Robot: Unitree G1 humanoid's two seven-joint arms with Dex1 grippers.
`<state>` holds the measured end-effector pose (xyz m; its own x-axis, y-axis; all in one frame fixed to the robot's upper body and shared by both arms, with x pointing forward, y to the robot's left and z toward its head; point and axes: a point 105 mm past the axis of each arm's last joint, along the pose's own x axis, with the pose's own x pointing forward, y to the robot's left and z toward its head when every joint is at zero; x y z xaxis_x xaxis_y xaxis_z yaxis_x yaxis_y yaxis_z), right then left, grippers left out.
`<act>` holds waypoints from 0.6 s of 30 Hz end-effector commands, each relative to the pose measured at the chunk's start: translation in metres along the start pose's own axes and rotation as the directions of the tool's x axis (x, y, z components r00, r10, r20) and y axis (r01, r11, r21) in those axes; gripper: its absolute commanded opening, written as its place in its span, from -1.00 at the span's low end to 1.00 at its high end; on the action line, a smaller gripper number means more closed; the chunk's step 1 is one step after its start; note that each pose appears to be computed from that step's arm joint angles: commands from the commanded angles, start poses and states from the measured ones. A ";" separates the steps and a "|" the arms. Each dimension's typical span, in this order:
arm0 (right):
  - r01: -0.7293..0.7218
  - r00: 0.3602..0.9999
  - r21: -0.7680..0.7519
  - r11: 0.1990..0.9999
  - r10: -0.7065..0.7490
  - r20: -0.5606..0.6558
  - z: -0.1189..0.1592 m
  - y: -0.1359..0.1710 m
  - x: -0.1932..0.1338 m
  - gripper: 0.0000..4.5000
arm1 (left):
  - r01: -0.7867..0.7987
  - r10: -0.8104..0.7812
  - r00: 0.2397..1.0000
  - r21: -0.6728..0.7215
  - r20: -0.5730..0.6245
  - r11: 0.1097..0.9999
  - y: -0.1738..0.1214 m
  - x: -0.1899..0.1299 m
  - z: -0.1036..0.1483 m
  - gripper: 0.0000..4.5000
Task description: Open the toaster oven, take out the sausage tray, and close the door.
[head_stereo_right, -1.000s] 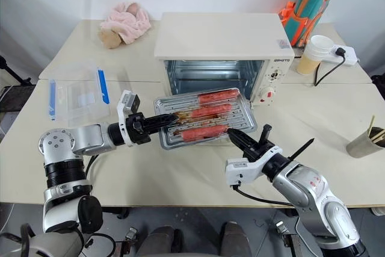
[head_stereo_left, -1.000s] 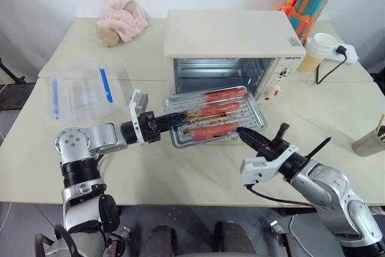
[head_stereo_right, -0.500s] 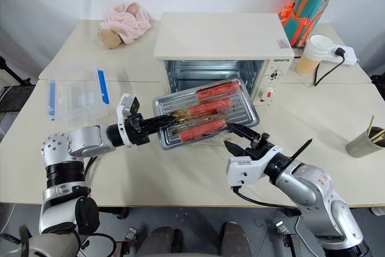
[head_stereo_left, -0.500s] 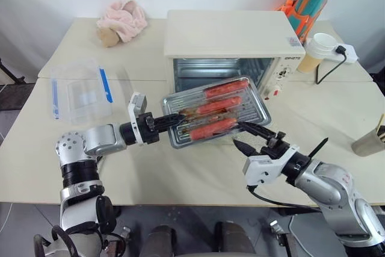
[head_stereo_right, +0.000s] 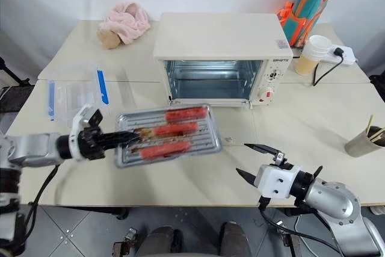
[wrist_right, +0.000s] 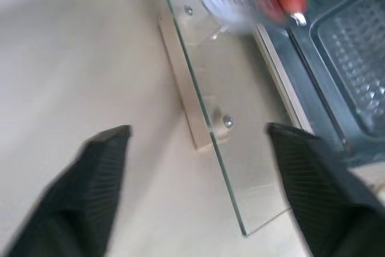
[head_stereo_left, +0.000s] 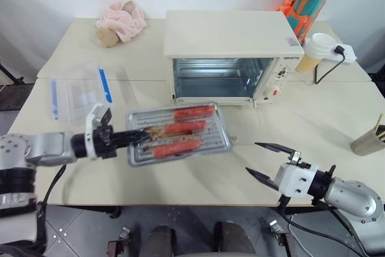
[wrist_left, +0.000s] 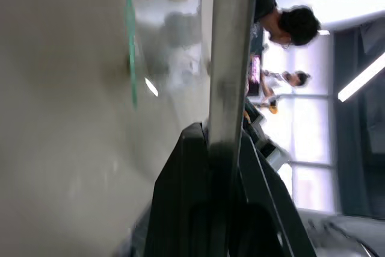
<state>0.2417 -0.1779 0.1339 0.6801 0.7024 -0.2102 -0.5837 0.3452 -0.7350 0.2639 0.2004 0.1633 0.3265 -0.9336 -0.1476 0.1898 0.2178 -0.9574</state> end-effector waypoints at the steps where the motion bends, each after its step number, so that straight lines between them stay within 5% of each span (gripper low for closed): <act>1: 0.041 0.999 0.019 0.999 -0.041 -0.022 -0.014 -0.014 -0.007 -0.01 | 0.137 -0.136 0.988 -0.011 0.070 0.990 -0.018 -0.022 0.005 -1.00; 8: 0.052 0.994 0.012 0.999 -0.051 -0.099 -0.042 -0.017 -0.016 -0.98 | 0.211 -0.210 0.907 0.037 0.364 0.977 -0.007 -0.067 0.013 -1.00; 18: 0.146 0.981 0.028 0.989 -0.141 -0.137 -0.058 -0.032 -0.001 -0.98 | 0.134 -0.143 0.679 0.070 0.720 0.988 0.027 -0.110 -0.008 -1.00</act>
<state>0.2833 -0.2264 0.1187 0.8029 0.5597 -0.2051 -0.5030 0.4516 -0.7369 0.2271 0.2943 0.1318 0.8344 -0.5315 0.1461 0.2210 0.0797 -0.9720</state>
